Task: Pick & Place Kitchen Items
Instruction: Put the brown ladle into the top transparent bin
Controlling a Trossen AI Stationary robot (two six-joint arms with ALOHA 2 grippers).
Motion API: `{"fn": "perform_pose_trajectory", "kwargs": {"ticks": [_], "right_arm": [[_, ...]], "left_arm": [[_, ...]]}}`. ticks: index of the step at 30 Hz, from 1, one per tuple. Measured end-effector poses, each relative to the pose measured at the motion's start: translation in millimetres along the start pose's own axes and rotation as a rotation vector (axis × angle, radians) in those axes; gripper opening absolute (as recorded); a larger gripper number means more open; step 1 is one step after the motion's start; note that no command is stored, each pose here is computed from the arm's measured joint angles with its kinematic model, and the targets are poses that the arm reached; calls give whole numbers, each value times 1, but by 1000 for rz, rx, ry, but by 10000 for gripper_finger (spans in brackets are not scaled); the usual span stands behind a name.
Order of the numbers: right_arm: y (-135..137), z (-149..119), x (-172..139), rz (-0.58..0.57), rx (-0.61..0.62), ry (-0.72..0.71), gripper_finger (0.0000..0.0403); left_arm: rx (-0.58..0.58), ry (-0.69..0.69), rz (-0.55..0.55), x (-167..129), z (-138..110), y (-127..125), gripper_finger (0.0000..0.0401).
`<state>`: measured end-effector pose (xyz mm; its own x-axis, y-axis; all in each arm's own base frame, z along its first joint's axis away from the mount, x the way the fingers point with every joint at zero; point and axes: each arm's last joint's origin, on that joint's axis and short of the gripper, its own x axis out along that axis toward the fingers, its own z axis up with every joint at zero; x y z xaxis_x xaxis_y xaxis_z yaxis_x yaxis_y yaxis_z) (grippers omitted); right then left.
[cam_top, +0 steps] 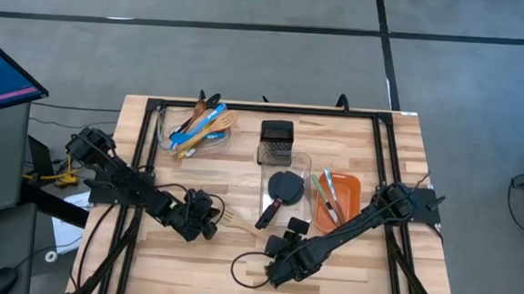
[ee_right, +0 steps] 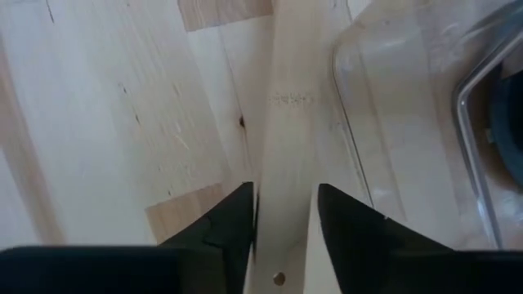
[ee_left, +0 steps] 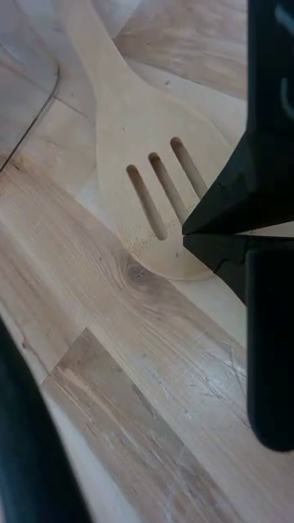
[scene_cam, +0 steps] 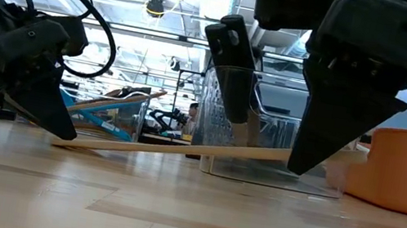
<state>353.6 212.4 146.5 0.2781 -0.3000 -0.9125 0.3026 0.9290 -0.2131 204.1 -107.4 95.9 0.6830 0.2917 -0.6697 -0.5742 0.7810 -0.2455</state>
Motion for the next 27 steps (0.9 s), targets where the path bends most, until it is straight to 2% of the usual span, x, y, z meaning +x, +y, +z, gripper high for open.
{"fn": "perform_pose_trajectory", "kwargs": {"ticks": [6, 27], "right_arm": [[0, 0, 1, 9, -10, 13, 75], [7, -7, -7, 1, 7, 17, 73]], "left_arm": [[0, 0, 1, 0, 0, 0, 2], [7, -2, -27, -4, 4, -2, 3]]}}
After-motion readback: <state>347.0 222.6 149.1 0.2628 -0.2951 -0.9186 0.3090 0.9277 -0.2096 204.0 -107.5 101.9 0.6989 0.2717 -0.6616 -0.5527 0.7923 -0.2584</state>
